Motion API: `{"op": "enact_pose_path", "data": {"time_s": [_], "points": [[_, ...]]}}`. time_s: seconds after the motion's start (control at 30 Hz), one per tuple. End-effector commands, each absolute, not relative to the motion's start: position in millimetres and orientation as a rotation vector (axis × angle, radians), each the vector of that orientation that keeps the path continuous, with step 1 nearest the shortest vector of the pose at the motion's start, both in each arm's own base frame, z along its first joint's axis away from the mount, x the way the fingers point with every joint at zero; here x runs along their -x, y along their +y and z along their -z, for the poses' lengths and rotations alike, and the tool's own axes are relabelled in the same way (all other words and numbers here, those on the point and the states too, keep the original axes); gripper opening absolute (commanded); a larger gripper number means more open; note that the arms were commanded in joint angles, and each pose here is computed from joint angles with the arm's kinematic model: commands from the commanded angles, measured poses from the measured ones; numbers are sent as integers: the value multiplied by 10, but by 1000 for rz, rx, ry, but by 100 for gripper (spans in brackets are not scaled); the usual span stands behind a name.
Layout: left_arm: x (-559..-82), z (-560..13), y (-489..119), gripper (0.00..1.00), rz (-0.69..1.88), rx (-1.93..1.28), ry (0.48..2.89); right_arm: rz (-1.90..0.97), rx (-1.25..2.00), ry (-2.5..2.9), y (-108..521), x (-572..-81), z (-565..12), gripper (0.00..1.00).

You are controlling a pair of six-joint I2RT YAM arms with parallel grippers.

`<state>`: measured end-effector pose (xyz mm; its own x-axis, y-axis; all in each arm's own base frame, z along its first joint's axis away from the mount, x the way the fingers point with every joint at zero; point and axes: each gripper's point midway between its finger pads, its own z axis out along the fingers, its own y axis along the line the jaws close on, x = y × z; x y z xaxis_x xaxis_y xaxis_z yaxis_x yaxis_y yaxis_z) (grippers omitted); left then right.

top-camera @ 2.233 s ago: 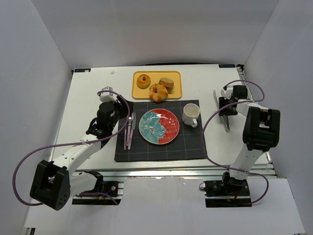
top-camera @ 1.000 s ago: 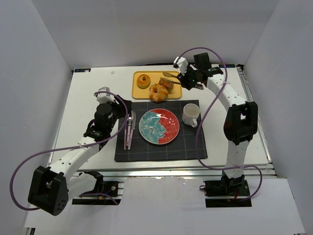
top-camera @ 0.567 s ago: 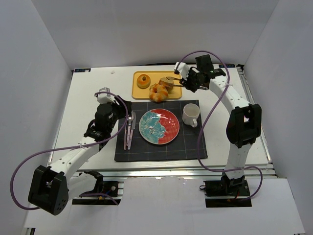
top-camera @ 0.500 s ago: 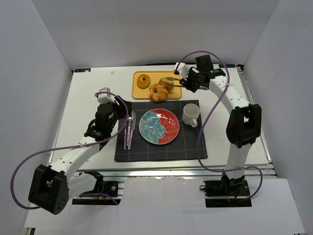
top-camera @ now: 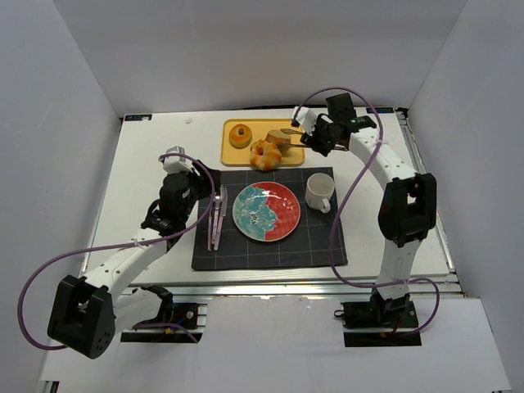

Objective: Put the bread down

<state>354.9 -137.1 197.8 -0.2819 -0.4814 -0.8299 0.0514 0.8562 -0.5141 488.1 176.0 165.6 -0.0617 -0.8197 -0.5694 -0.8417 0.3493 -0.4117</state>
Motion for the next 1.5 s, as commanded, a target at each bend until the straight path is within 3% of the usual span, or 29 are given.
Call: {"op": "enact_pose_path", "data": {"time_s": [0.0, 0.47, 0.57, 0.6, 0.7, 0.9, 1.07, 1.23, 1.47], "points": [[-3564, -2059, -1351, 69, 532, 327, 1769, 2, 1457, 1805, 1822, -5009, -1712, 51], [-3567, -2117, -1362, 70, 542, 325, 1759, -10, 1473, 1834, 1849, -5051, -1539, 44], [-3568, -2126, -1359, 70, 541, 326, 1757, -19, 1469, 1838, 1859, -5050, -1528, 36], [-3567, -2126, -1362, 70, 543, 325, 1757, -22, 1465, 1835, 1866, -5052, -1548, 25], [-3569, -2142, -1359, 70, 541, 324, 1754, -20, 1443, 1820, 1866, -5052, -1652, 8], [-3546, -2164, -1350, 70, 544, 324, 1748, -22, 1355, 1714, 1861, -4932, -2200, 4], [-3538, -2196, -1321, 70, 533, 327, 1736, -72, 1378, 1621, 1885, -4563, -2536, 4], [-3538, -2229, -1298, 71, 520, 330, 1732, -273, 1655, 1535, 2017, -3615, -2152, 5], [-3541, -2237, -1283, 71, 512, 330, 1731, -261, 1792, 1465, 2078, -2998, -1942, 7]]}}
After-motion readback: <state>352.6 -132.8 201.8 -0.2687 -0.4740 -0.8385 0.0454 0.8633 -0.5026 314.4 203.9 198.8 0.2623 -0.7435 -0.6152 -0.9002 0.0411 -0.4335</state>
